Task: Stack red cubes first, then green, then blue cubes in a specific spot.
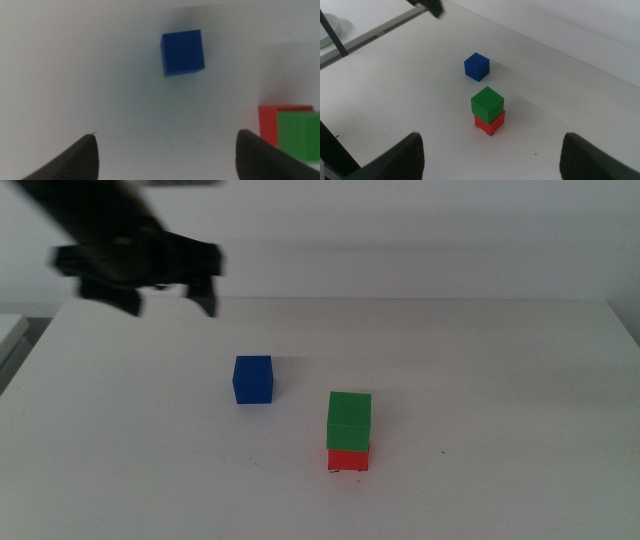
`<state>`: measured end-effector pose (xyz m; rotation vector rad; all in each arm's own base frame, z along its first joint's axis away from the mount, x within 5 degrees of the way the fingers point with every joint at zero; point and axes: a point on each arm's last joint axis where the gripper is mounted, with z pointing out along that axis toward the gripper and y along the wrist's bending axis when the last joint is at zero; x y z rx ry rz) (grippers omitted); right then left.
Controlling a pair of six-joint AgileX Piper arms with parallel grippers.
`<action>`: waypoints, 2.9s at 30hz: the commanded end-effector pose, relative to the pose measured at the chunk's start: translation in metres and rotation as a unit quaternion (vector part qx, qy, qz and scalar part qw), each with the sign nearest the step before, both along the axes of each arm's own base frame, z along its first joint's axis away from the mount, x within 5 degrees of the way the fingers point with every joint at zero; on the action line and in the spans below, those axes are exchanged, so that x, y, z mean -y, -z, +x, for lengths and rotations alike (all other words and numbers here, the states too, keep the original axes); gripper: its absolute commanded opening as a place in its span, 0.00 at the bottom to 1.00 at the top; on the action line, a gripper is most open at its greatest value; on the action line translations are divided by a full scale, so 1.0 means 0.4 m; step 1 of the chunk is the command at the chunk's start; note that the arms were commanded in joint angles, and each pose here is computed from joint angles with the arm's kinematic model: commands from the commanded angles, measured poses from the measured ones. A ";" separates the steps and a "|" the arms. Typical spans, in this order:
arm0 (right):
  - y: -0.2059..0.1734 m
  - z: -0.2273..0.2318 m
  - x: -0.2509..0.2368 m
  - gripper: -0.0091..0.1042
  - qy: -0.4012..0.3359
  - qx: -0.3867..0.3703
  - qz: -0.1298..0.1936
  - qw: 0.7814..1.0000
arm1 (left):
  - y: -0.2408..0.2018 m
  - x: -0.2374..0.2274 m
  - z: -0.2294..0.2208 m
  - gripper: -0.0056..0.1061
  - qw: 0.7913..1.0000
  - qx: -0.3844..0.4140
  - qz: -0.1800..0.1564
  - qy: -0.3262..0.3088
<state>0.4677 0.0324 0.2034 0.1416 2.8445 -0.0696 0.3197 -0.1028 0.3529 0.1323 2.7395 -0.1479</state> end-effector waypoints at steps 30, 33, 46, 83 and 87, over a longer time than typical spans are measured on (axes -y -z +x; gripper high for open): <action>0.010 0.008 0.008 0.89 -0.001 0.005 -0.002 1.000 | 0.390 0.148 0.261 0.89 0.997 -0.048 -0.024 -0.055; 0.010 0.008 0.008 0.89 -0.001 0.005 -0.002 1.000 | 0.404 0.149 0.263 0.89 0.996 -0.054 -0.024 -0.061; 0.010 0.008 0.008 0.89 -0.001 0.005 -0.002 1.000 | 0.447 0.151 0.263 0.56 0.995 -0.082 -0.014 -0.060; 0.010 0.008 0.008 0.89 -0.001 0.005 -0.002 1.000 | 0.136 0.424 -0.059 0.08 0.999 -0.045 -0.016 -0.016; 0.010 0.008 0.008 0.89 -0.001 0.005 -0.002 1.000 | 0.142 0.432 -0.052 0.08 0.999 -0.037 -0.026 -0.012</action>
